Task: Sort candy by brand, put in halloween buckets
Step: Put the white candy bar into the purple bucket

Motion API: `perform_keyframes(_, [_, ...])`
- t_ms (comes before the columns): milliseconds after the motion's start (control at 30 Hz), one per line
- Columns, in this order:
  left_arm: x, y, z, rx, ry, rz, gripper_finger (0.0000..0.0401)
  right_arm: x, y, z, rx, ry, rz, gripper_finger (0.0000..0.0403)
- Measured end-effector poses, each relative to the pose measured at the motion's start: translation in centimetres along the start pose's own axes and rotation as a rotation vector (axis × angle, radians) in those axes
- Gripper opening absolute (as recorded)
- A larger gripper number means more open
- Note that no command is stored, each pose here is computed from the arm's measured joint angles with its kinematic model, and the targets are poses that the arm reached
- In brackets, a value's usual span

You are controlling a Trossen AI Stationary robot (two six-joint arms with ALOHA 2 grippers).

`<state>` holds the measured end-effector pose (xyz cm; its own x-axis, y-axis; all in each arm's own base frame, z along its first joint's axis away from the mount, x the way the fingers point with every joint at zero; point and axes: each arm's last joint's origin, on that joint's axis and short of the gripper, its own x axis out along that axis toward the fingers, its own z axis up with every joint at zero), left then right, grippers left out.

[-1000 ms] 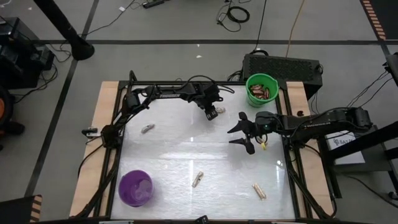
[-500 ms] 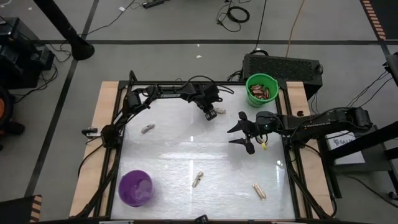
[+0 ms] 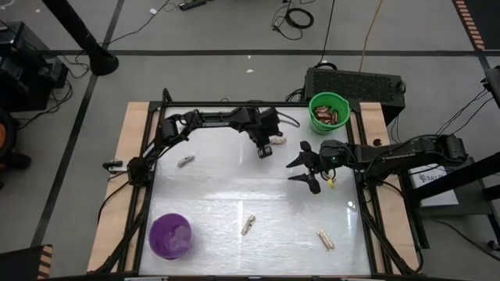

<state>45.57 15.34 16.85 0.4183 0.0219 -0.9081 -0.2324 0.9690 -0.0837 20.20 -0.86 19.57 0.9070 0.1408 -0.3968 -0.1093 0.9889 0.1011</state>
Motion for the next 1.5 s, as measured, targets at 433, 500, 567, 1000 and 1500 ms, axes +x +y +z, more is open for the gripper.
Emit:
perform_keyframes(433, [-0.6, -2.8, 1.5, 0.182, -0.062, 0.292, 0.0068, 0.0, 0.0, -0.1, 0.052, 0.015, -0.001, 0.021])
perform_keyframes(500, [-0.9, -2.5, 1.7, 0.175, -0.07, 0.265, 0.0105, 0.0, 0.0, -0.1, 0.051, 0.015, -0.001, 0.021])
perform_keyframes(567, [-1.0, -1.6, 1.7, 0.164, -0.068, 0.256, 0.0145, 0.0, 0.0, -0.1, 0.047, 0.015, 0.0, 0.021])
perform_keyframes(1000, [-1.3, 1.6, 1.6, -0.002, -0.092, 0.149, 0.025, 0.0, 0.0, -0.1, -0.063, 0.013, 0.0, 0.021])
perform_keyframes(1500, [-6.1, -1.2, 0.8, 0.168, 0.132, 0.33, 0.0251, 0.3, -3.6, -1.7, -0.033, 0.084, -0.62, 0.021])
